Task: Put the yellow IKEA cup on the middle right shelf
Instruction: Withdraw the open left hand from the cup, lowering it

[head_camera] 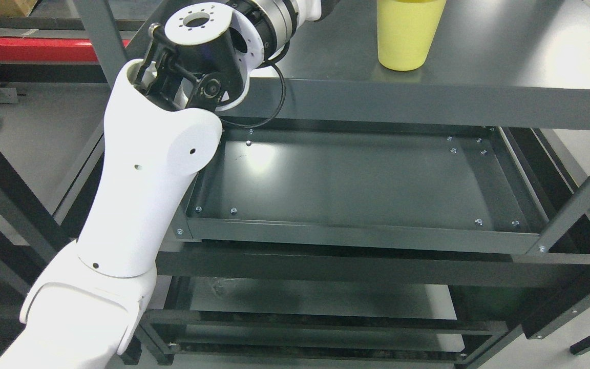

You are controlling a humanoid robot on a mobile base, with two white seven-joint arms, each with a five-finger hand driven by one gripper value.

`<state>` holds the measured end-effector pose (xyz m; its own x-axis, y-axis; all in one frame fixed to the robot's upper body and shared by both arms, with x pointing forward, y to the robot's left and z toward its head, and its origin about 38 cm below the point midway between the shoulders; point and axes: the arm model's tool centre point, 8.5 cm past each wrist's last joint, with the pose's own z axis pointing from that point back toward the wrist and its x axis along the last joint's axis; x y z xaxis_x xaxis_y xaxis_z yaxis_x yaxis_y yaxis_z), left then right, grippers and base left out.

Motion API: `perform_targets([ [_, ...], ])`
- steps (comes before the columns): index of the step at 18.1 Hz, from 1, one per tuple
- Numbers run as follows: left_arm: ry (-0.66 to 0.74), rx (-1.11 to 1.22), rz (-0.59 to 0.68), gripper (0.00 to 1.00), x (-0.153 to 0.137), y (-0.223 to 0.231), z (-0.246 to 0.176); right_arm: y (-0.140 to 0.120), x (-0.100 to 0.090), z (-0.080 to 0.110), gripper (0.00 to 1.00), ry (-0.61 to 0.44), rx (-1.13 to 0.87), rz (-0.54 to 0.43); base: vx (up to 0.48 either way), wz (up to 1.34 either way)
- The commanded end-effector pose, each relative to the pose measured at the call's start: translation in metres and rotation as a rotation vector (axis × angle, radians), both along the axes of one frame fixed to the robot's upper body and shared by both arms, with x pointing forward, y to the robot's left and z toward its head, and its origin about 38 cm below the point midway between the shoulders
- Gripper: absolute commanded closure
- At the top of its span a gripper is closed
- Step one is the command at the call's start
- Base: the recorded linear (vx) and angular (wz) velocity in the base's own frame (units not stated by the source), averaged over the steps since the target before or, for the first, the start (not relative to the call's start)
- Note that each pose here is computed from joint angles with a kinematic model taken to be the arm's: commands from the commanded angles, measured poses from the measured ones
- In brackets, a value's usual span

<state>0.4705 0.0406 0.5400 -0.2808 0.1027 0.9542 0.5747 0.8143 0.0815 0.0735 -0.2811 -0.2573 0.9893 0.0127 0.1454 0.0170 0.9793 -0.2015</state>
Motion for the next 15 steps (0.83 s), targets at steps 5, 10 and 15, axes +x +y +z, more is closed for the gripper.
perform_targets([
  [5, -0.116, -0.023, -0.302, 0.02, -0.04, 0.012, 0.028, -0.01, -0.009, 0.0, 0.01, 0.014, -0.011, -0.008, 0.0, 0.0],
  [10, -0.128, 0.006, -0.465, 0.03, -0.051, 0.005, 0.025, -0.01, -0.009, 0.0, 0.01, 0.014, -0.011, -0.008, 0.0, 0.0],
  [15, -0.06, -0.003, -0.638, 0.08, -0.06, -0.003, -0.004, -0.01, -0.009, 0.0, 0.01, 0.014, -0.011, -0.008, 0.0, 0.0],
])
